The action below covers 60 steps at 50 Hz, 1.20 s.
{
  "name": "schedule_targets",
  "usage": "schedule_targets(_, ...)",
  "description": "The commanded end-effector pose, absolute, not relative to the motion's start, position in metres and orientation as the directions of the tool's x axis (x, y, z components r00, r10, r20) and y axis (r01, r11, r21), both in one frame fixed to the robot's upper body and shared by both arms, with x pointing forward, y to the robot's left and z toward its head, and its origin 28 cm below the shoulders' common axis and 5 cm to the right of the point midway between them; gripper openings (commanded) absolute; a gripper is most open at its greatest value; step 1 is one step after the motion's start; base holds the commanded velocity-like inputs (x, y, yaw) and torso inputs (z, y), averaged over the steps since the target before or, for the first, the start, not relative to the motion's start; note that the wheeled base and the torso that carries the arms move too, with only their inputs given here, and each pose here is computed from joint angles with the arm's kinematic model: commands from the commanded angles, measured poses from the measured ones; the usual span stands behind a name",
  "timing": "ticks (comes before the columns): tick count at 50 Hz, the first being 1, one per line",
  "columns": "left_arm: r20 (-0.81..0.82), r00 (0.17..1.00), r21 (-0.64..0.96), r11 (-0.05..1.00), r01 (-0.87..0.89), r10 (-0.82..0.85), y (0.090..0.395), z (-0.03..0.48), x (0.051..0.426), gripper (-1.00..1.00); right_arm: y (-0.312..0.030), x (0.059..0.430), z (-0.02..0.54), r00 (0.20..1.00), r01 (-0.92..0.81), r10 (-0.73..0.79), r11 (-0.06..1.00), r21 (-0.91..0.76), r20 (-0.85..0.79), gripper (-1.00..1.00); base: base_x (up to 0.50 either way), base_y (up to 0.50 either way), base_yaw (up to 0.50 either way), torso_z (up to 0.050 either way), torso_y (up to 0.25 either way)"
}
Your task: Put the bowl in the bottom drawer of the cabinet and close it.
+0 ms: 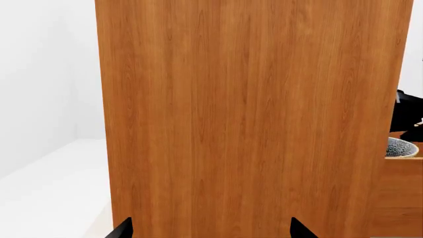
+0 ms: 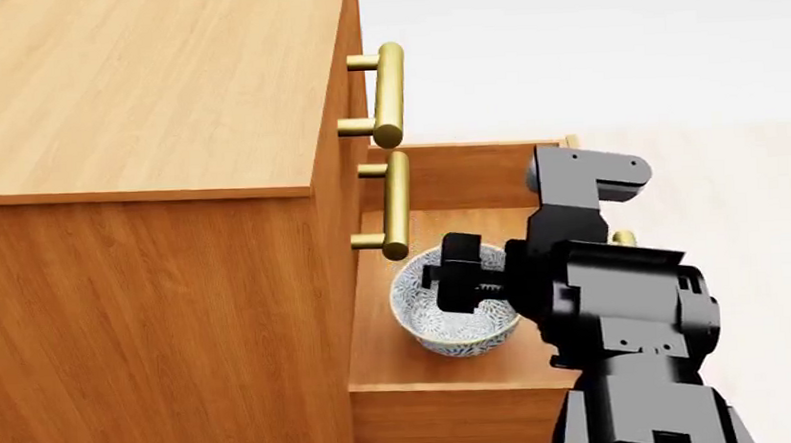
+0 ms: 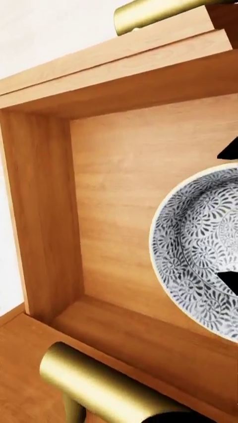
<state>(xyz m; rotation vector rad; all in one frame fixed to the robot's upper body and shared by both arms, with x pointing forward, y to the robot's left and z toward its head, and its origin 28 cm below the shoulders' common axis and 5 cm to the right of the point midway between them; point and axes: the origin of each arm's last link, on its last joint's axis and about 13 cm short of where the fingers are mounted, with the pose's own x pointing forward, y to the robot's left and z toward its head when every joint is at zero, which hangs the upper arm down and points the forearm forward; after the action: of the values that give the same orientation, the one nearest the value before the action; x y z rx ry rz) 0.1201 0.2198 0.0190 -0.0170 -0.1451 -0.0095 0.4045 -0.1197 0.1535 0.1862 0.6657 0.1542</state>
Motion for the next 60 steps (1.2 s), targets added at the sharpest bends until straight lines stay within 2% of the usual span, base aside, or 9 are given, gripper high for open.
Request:
schedule_targets(1, 0.144, 0.99, -0.017, 1.0, 0.011, -0.008, 0.22, 0.019, 0.12, 1.0, -0.12, 0.406, 0.153, 0.786, -0.115, 0.216, 0.972, 0.207, -0.579, 1.0, 0.0, 0.0, 0.0, 0.0, 0.0)
schedule_targets(19, 0.143, 0.99, -0.017, 1.0, 0.012, -0.009, 0.22, 0.02, 0.12, 1.0, -0.123, 0.418, 0.179, 0.864, -0.171, 0.172, 0.984, 0.045, -0.472, 1.0, 0.0, 0.0, 0.0, 0.0, 0.0)
schedule_targets(37, 0.141, 0.99, -0.018, 1.0, 0.011, -0.009, 0.22, 0.018, 0.122, 1.0, -0.141, 0.425, 0.219, 0.923, -0.144, 0.133, 0.99, -0.004, -0.36, 1.0, 0.0, 0.0, 0.0, 0.0, 0.0)
schedule_targets(48, 0.142, 0.99, -0.018, 1.0, 0.012, -0.009, 0.22, 0.02, 0.12, 1.0, -0.159, 0.405, 0.234, 0.974, -0.044, 0.025, 0.996, -0.075, -0.226, 1.0, 0.0, 0.0, 0.0, 0.0, 0.0)
schedule_targets(51, 0.124, 0.992, 0.023, 1.0, 0.021, -0.023, 0.219, 0.019, 0.119, 1.0, -0.164, 0.401, 0.235, 0.976, -0.015, 0.004, 0.999, -0.046, -0.219, 1.0, 0.0, 0.0, 0.0, 0.0, 0.0)
schedule_targets(54, 0.144, 0.989, -0.058, 0.998, 0.028, -0.019, 0.22, 0.022, 0.119, 1.0, -0.17, 0.395, 0.237, 0.98, 0.012, -0.021, 0.999, -0.048, -0.196, 1.0, 0.0, 0.0, 0.0, 0.0, 0.0)
schedule_targets(60, 0.144, 0.989, -0.027, 0.999, 0.02, -0.016, 0.22, 0.02, 0.12, 1.0, -0.181, 0.378, 0.243, 0.989, 0.068, -0.072, 0.997, -0.035, -0.131, 1.0, 0.0, 0.0, 0.0, 0.0, 0.0)
